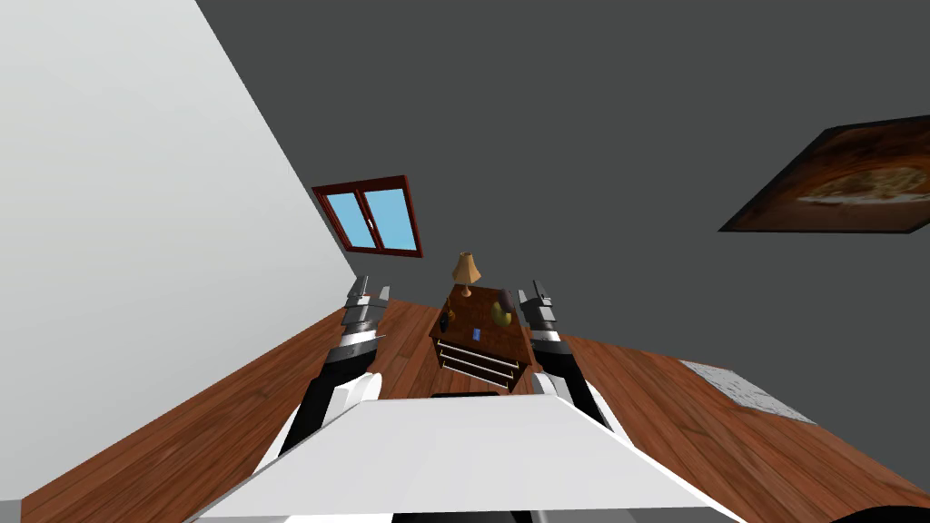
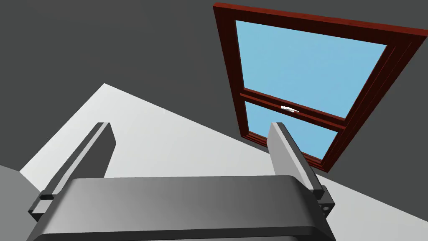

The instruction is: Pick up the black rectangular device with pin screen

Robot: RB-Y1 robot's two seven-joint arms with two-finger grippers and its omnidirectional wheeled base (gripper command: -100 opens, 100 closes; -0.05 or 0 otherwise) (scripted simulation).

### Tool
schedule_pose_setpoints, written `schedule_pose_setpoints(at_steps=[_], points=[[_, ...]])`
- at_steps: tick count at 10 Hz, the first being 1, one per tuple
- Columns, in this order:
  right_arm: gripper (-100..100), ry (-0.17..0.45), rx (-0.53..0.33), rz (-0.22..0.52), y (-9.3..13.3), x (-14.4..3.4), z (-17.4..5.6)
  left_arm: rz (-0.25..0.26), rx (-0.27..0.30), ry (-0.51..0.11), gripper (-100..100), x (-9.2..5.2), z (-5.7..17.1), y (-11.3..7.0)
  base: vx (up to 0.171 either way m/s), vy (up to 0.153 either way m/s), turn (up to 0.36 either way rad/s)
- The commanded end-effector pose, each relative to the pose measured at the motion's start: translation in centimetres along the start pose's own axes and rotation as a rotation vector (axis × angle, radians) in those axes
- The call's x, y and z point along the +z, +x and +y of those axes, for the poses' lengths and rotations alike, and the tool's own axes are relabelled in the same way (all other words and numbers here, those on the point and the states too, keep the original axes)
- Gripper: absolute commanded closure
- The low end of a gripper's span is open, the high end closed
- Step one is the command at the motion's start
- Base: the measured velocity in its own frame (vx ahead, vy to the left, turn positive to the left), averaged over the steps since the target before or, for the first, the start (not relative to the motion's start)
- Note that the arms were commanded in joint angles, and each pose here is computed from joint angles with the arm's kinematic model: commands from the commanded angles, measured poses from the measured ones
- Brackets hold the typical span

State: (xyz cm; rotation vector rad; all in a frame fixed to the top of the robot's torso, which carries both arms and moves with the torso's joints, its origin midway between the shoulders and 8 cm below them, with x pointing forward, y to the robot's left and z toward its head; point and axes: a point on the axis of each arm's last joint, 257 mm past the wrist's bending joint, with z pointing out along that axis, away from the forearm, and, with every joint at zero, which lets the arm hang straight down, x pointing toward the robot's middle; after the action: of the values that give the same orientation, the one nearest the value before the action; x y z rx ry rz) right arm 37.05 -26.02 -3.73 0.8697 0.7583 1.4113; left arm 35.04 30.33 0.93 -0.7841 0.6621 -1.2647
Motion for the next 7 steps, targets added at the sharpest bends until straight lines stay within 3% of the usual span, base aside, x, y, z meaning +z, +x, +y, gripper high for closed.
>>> schedule_pose_setpoints(at_steps=[1,4,7], points=[[0,0.000,0.000,0.000,0.0,0.0,0.0,0.034,-0.001,-0.045,-100,-0.1,1.6,0.4,-0.010,-0.002,-0.034],[0,0.000,0.000,0.000,0.0,0.0,0.0,0.068,-0.023,-0.151,-100,-0.6,5.4,0.7,-0.025,-0.003,-0.034],[0,0.000,0.000,0.000,0.0,0.0,0.0,0.076,-0.070,-0.298,-100,-1.6,10.5,0.6,-0.023,-0.002,-0.051]])
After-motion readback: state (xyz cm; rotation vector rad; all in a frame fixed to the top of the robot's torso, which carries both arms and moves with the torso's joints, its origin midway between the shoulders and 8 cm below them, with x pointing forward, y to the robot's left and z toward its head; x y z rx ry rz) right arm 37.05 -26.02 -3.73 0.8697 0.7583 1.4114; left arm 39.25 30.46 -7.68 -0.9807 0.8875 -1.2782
